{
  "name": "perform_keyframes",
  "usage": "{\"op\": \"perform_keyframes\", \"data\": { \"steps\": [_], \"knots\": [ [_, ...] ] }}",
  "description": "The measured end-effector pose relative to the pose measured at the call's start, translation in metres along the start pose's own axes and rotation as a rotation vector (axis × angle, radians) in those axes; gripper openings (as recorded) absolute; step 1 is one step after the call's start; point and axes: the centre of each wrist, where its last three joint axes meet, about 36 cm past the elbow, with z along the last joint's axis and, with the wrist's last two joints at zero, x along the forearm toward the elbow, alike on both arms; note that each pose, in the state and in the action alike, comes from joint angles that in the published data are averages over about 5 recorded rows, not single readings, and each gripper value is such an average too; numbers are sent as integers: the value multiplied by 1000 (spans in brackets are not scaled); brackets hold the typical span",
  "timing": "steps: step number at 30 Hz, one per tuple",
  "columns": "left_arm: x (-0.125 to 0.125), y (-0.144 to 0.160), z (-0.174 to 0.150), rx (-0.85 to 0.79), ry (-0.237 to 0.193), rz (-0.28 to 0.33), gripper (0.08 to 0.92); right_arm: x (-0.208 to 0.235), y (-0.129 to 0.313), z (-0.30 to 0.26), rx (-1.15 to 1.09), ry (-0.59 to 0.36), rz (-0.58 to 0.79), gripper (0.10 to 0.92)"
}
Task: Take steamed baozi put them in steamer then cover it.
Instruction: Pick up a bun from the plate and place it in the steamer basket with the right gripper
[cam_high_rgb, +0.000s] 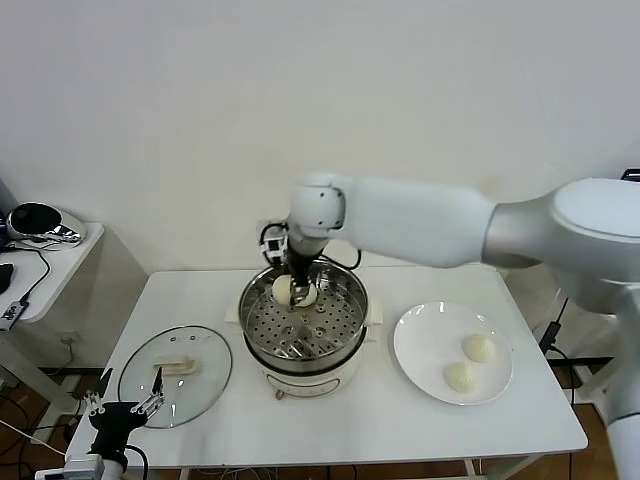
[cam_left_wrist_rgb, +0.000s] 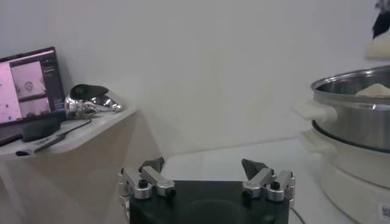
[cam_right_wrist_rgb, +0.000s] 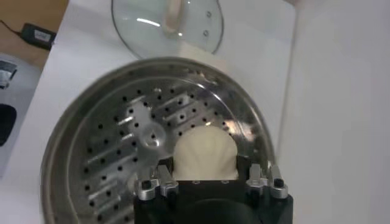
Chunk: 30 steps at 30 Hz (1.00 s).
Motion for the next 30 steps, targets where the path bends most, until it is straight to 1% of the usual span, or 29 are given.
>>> {"op": "perform_keyframes", "data": {
  "steps": [11,17,19,22,25,30],
  "knots": [
    [-2,1,2,0,-5,0,823,-37,7,-15,-13,9,-21,635],
    [-3,-2,3,1,-6,8,823,-48,8,-19,-20,0,-21,641],
    [-3,-2,3,1,-6,8,823,-49,8,-19,-21,0,-21,667],
    [-3,-2,3,1,-6,8,823,-49,8,-19,-19,-2,-18,744],
    [-3,-1,4,-1,-6,7,823,-44,6,-17,-14,-6,-16,804],
    [-3,2,2,-6,-11,6,823,-19,0,-5,9,-5,-16,822]
  ]
}}
